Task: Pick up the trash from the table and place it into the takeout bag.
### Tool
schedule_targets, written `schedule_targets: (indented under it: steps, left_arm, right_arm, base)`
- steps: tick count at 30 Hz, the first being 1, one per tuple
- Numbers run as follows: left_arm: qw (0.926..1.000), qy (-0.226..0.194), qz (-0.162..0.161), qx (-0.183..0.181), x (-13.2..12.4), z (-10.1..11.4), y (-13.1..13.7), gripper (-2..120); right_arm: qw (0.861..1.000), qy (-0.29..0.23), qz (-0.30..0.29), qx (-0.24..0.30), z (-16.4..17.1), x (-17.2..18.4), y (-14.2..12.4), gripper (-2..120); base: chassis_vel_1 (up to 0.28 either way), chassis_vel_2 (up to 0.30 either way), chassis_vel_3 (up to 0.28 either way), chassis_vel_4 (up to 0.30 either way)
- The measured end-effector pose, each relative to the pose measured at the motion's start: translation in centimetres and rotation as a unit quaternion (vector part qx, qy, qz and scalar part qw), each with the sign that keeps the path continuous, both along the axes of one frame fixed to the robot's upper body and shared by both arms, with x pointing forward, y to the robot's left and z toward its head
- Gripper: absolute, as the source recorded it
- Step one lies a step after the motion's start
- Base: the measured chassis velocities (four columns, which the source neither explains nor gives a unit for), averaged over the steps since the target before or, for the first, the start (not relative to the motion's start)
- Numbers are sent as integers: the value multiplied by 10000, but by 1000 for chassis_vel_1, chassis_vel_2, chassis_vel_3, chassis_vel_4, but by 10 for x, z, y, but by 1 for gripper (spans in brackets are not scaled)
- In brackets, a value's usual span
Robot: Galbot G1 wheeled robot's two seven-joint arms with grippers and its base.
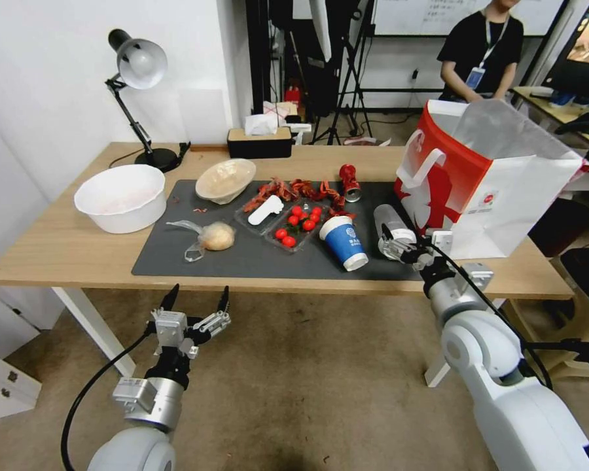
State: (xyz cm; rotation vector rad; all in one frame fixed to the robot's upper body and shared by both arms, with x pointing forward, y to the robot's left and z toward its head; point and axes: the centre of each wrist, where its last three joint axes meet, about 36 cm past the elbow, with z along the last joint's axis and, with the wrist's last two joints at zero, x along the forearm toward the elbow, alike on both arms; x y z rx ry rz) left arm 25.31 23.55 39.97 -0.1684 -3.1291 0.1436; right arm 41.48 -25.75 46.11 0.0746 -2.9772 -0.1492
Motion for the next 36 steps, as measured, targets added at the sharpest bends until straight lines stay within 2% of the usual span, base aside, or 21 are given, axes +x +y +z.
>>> schedule_targets:
  steps: [7,14,23,24,25,27,28,30,31,36]
  left_arm:
    - [10000,12,30,-19,0,-1,-1,100]
    - [10000,-5,21,6,0,0,-1,100]
    - [10000,-23,16,8,0,0,-1,100]
    - [10000,-25,14,10,0,0,-1,100]
    - [10000,-32,12,14,0,0,-1,100]
    - [10000,-33,12,15,0,0,-1,100]
    - [10000,-39,10,15,0,0,-1,100]
    - [10000,-43,8,13,0,0,-1,100]
    - [10000,-49,7,6,0,0,0,100]
    - [10000,-61,7,2,0,0,0,100]
  right_arm:
    - [9995,236,-189,-32,-2,12,4,100]
    - [9975,624,-273,163,-7,20,8,100]
    - [9964,759,-281,235,-13,19,13,99]
    - [9964,764,-285,236,-13,19,13,98]
    - [9963,771,-291,236,-13,19,14,92]
    - [9963,771,-291,236,-13,19,14,90]
    - [9962,781,-294,234,-14,19,13,84]
    - [9962,788,-296,232,-14,18,13,83]
    - [9960,808,-304,226,-15,17,13,75]
    - [9960,811,-312,223,-15,13,12,72]
  base:
    - [0,0,0,0]
    - [0,0,0,0]
    - [0,0,0,0]
    - [0,0,0,0]
    - [0,0,0,0]
    - [0,0,0,0]
    - [0,0,0,0]
    - [0,0,0,0]
    - [0,0,0,0]
    - [0,0,0,0]
